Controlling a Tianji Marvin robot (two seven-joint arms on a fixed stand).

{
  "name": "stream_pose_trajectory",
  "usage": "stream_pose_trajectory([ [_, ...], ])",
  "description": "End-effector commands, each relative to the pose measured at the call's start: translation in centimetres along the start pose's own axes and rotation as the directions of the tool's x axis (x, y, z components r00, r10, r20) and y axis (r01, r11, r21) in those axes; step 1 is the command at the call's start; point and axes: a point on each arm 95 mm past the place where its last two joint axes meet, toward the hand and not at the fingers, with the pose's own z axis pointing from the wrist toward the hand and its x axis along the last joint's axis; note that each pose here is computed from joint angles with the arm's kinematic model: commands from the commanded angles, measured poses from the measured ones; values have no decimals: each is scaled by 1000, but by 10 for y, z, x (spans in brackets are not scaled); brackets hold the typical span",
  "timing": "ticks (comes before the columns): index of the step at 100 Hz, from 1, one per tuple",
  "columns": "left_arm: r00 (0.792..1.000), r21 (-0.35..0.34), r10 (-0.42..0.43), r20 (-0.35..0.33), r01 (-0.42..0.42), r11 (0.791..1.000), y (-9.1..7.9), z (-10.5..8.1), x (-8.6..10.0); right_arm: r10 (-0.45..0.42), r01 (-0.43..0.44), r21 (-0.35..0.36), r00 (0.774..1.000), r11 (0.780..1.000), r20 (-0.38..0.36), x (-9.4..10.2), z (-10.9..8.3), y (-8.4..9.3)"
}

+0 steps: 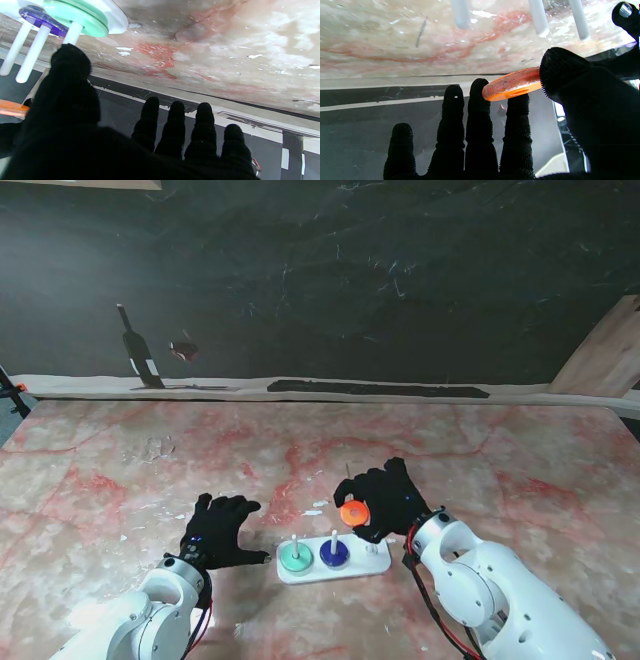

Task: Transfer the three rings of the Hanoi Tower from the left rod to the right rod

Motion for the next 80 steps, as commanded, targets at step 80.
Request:
stream_pose_trajectory([
  [80,1000,0,-9,-1,9,1000,-1,-2,1,51,-46,60,996,997,-72,10,27,-23],
])
